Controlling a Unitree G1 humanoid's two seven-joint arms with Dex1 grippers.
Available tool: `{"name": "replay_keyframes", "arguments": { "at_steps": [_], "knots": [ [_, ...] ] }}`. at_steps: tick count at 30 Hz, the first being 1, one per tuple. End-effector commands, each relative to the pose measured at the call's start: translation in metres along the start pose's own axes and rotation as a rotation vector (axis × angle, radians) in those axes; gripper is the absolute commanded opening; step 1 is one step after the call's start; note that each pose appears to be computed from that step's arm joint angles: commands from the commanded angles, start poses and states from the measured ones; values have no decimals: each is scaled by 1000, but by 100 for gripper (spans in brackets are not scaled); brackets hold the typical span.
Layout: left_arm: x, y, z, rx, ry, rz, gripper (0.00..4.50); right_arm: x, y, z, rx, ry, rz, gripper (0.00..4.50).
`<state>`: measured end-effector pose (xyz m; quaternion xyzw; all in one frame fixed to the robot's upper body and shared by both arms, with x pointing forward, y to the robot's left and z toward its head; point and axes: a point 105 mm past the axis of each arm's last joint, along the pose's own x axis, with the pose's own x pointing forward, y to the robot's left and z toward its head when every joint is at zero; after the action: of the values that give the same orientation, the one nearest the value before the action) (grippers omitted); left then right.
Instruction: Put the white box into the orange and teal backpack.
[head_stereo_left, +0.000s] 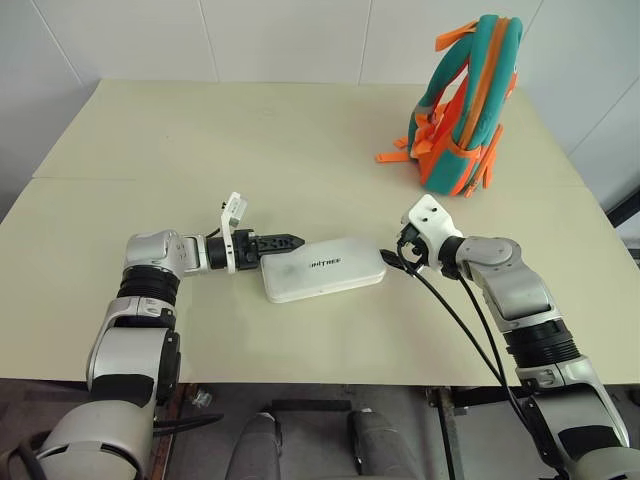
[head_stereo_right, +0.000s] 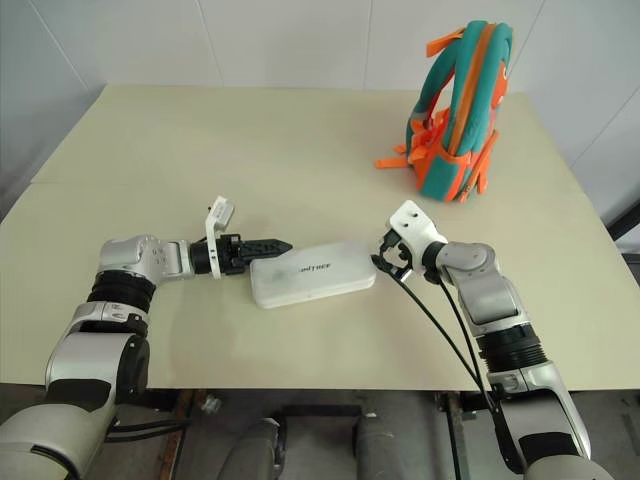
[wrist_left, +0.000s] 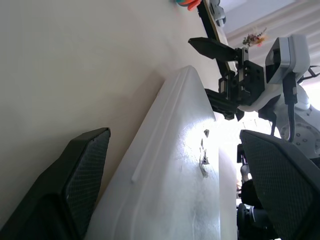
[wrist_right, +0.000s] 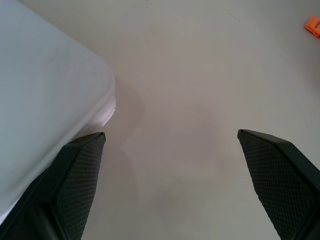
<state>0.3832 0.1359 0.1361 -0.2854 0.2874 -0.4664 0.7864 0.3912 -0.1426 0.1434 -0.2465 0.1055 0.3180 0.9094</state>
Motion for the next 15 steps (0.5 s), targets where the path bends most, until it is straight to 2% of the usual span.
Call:
{"name": "replay_keyframes", "arguments": {
  "at_steps": [1,8,15],
  "knots": [
    [-27,29,-3,-54,-47,164,445,-4,-3,8,-29,-19,-11,448],
    [-73,26,-14,-114,-57,199,445,-2,-3,10,-37,-22,-3,448],
    [-85,12,-35,-186,-57,183,445,5,0,16,-46,-37,26,448]
  ]
}}
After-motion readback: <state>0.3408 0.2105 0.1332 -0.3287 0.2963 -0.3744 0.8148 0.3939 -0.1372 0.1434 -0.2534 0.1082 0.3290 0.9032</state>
